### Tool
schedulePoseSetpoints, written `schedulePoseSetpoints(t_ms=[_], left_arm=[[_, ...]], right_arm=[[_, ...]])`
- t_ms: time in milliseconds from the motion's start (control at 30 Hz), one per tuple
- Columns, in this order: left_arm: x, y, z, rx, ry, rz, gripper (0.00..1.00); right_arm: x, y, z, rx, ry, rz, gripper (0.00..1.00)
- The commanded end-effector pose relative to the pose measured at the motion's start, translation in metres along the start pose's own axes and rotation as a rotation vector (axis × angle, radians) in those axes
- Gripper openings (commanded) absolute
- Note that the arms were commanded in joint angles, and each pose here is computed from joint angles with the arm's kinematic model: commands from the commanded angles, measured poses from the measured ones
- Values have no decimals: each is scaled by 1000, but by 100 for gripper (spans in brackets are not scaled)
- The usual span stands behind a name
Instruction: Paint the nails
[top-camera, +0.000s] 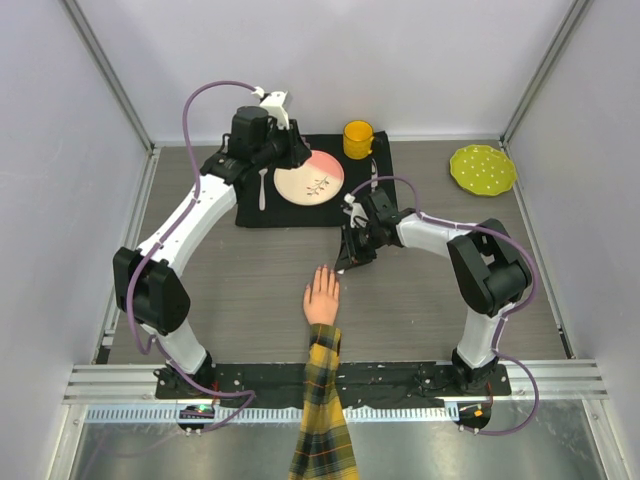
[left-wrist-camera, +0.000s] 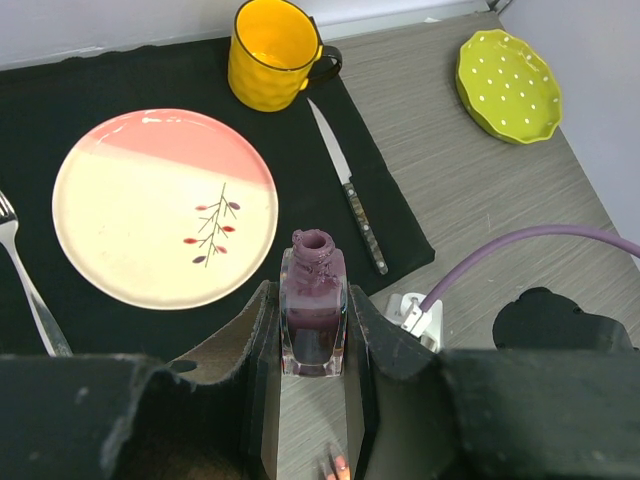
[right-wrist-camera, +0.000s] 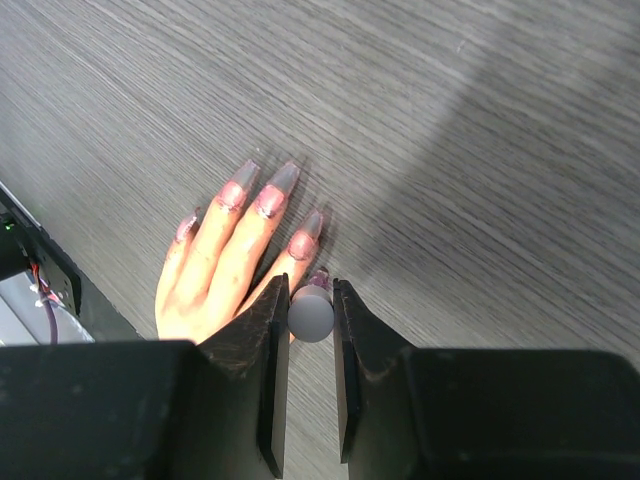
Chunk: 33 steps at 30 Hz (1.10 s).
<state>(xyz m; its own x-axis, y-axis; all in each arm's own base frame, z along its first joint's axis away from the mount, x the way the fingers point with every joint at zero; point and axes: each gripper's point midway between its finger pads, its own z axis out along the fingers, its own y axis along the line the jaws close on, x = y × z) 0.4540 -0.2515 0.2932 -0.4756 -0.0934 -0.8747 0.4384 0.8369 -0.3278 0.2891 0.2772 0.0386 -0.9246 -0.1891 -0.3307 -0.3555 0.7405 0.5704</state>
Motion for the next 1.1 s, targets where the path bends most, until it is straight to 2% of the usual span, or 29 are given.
schedulePoseSetpoints(t_ms=[0, 1067], left_arm=[[-23, -9, -18, 24, -67, 6, 0], [-25, -10, -17, 26, -68, 7, 0]], right_arm=[[-9, 16, -14, -34, -49, -31, 1], [-22, 14, -29, 42, -110, -59, 1]])
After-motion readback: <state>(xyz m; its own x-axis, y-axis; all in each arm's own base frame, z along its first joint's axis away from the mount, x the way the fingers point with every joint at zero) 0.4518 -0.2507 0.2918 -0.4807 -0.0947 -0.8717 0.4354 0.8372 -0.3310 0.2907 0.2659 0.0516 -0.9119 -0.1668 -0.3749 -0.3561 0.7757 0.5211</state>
